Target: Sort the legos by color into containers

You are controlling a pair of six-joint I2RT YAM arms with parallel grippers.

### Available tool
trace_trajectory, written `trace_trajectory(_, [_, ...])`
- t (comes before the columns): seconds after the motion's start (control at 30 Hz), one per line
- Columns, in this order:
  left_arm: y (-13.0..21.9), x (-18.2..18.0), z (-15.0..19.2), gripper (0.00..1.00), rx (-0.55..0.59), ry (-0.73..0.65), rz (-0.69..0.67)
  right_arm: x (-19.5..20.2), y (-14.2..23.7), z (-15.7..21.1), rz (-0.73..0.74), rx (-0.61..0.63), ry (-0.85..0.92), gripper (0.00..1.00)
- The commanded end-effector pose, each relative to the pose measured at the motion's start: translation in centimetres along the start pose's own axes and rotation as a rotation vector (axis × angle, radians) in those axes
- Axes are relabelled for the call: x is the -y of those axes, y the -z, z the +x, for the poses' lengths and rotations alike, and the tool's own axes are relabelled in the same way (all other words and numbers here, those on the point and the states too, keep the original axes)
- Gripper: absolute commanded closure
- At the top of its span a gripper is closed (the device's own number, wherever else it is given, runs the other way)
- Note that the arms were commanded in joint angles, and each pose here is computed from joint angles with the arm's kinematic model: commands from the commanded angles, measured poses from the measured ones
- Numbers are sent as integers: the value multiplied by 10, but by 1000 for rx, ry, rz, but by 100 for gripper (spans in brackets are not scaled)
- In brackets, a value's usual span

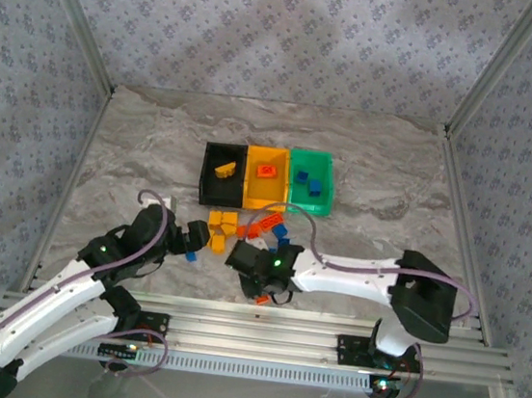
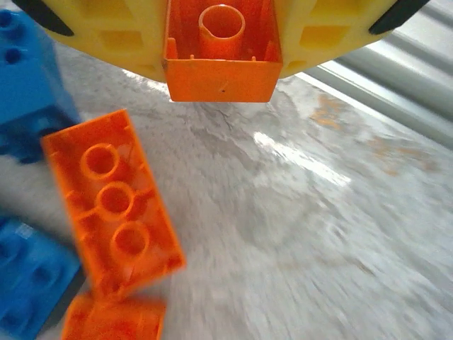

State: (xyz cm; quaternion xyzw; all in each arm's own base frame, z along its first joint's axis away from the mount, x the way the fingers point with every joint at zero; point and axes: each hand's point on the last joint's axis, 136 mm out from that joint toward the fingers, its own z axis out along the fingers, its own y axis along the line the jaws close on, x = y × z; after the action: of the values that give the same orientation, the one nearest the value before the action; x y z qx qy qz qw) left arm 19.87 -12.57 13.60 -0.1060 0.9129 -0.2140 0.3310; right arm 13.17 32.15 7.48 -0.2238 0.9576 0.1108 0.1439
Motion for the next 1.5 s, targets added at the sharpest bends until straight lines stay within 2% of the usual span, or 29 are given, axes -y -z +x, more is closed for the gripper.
trace_trajectory(0.0, [-1,-9,13,0,-28,16,-9,7,43,-59,-18,174,-15,72])
trace_trajectory(0.17, [-1,-15,18,0,-29,41,-9,37,72,-152,-13,345,-96,71])
trace_trajectory(0.3, [-1,-17,21,0,-34,52,-7,70,60,-212,60,401,-163,70])
trace_trajectory(0.47, [1,-15,23,1,-46,43,7,99,28,-262,123,389,-227,69])
trace_trajectory(0.6, [-1,-17,27,0,-65,32,-7,117,7,-286,147,382,-275,68])
trace_trajectory(0.7, [-4,-23,31,0,-84,21,-37,127,-9,-287,161,342,-303,63])
trace_trajectory(0.73, [-6,-23,33,1,-92,18,-42,129,-13,-287,154,333,-308,59])
trace_trajectory(0.83, [-11,-26,37,0,-113,5,-61,127,-19,-292,126,319,-316,36])
trace_trajectory(0.93, [-16,-29,41,0,-133,-16,-83,124,-5,-299,110,355,-325,27])
trace_trajectory(1.07, [-24,-27,44,2,-157,-43,-84,115,28,-298,74,436,-316,23])
trace_trajectory(1.2, [-39,-23,51,7,-203,-67,-84,100,45,-273,24,464,-297,22])
trace_trajectory(1.47, [-67,-23,51,32,-248,-123,-168,103,61,-223,7,477,-311,22])
